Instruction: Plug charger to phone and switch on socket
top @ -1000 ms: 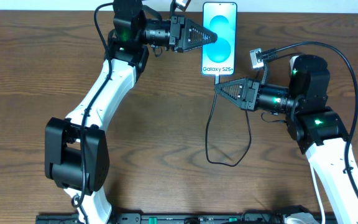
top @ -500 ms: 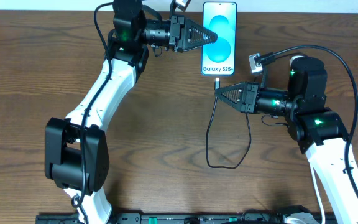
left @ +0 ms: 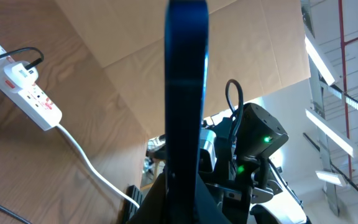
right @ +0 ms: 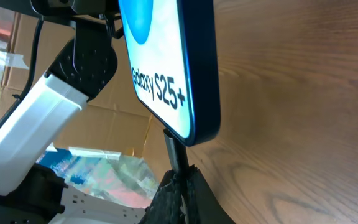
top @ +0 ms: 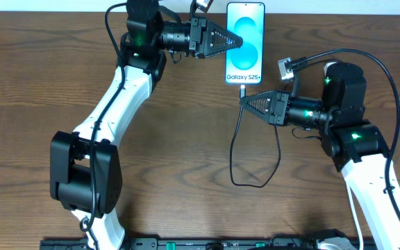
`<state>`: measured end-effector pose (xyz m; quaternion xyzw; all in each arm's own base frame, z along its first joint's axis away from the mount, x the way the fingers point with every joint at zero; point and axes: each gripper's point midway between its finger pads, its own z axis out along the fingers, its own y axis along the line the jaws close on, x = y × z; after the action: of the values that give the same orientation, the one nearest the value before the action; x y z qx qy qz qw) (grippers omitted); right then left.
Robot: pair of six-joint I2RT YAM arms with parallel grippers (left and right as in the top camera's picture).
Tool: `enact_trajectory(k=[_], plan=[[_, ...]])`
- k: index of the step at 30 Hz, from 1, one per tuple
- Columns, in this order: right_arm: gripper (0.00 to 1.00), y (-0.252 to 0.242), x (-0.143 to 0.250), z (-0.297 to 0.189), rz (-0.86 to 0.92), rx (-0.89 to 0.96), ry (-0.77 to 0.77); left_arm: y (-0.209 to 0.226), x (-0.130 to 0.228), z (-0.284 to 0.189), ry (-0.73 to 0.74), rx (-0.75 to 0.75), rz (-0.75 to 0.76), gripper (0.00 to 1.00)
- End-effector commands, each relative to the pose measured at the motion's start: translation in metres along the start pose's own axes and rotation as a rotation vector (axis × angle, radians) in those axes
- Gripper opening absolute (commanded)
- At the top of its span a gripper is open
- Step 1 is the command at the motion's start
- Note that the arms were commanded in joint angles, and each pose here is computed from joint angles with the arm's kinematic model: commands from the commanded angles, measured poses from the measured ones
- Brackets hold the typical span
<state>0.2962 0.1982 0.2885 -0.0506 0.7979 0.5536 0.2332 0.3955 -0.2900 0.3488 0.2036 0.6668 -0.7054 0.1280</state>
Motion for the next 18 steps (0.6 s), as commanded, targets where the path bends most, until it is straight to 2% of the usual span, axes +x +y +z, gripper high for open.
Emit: enact_trajectory(k=[1,18], plan=[[0.01,0.0047,-0.0008,-0.0006,-0.032,-0.012,-0.003,-0.0166,-0.0027,-0.0001,0.001,0.009,0.067,0.07],[0.01,0.0059,-0.0027,-0.0006,-0.039,-0.015,-0.009,-0.0169,-0.0015,-0.0001,0.008,0.011,0.067,0.07]])
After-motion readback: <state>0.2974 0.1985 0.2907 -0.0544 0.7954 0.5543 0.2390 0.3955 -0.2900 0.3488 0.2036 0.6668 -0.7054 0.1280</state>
